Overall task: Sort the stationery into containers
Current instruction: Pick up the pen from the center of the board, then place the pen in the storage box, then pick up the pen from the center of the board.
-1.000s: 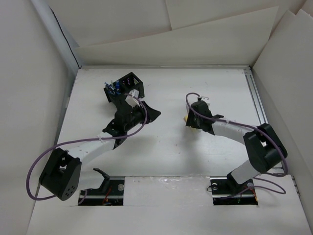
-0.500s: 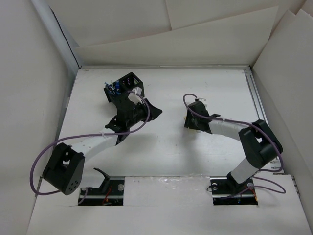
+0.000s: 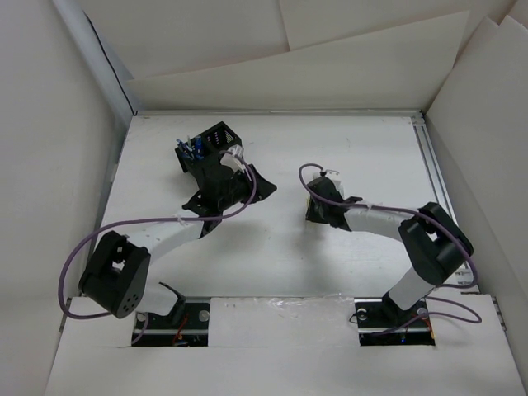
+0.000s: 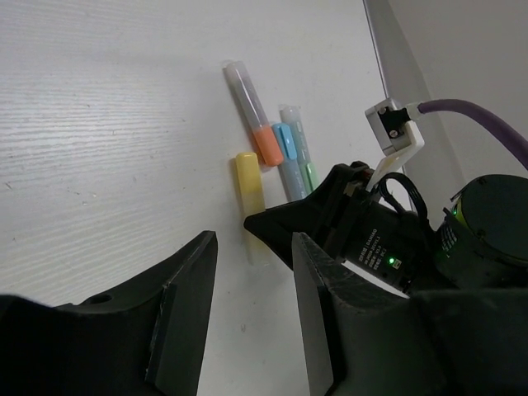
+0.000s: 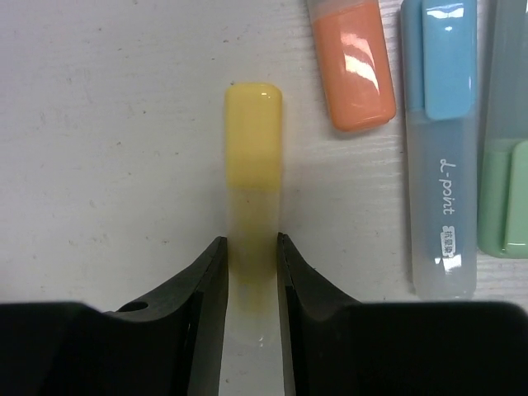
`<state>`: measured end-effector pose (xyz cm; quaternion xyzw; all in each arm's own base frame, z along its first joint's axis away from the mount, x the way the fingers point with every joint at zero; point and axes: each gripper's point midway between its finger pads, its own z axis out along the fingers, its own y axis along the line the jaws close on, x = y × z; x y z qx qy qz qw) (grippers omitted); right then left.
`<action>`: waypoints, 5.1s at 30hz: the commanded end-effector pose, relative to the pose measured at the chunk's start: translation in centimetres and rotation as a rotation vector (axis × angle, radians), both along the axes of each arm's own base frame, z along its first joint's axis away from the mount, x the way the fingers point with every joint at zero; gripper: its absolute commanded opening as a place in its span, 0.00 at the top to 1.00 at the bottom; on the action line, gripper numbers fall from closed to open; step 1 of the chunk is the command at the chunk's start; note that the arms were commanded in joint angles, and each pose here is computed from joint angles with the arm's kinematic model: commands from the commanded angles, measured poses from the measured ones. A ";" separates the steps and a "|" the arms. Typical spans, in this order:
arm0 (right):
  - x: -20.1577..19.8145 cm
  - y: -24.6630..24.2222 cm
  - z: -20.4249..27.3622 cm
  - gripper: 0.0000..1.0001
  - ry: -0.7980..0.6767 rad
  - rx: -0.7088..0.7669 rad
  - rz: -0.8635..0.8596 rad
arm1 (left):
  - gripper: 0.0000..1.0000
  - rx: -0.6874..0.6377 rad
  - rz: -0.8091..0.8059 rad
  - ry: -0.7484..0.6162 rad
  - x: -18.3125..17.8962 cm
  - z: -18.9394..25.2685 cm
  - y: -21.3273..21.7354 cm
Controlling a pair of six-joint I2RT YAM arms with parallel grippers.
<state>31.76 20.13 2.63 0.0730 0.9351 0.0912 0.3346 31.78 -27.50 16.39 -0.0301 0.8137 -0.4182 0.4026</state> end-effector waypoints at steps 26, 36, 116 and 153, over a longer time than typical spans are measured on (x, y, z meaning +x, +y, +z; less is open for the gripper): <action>-4.4 6.4 10.5 1.00 -0.243 0.335 0.351 | 0.46 -0.113 -0.332 -0.002 -0.6 0.7 -6.6; -4.7 7.6 10.9 1.00 -0.252 0.387 0.404 | 0.54 -0.101 -0.351 0.019 -0.5 -0.7 -8.1; 1.1 -3.9 10.7 0.50 -0.337 0.173 -0.194 | 0.57 0.385 0.821 -0.287 23.5 11.4 18.0; 9.0 -2.1 1.0 0.54 -0.097 -0.009 -0.123 | 0.61 -0.113 0.257 -0.240 6.2 9.1 3.3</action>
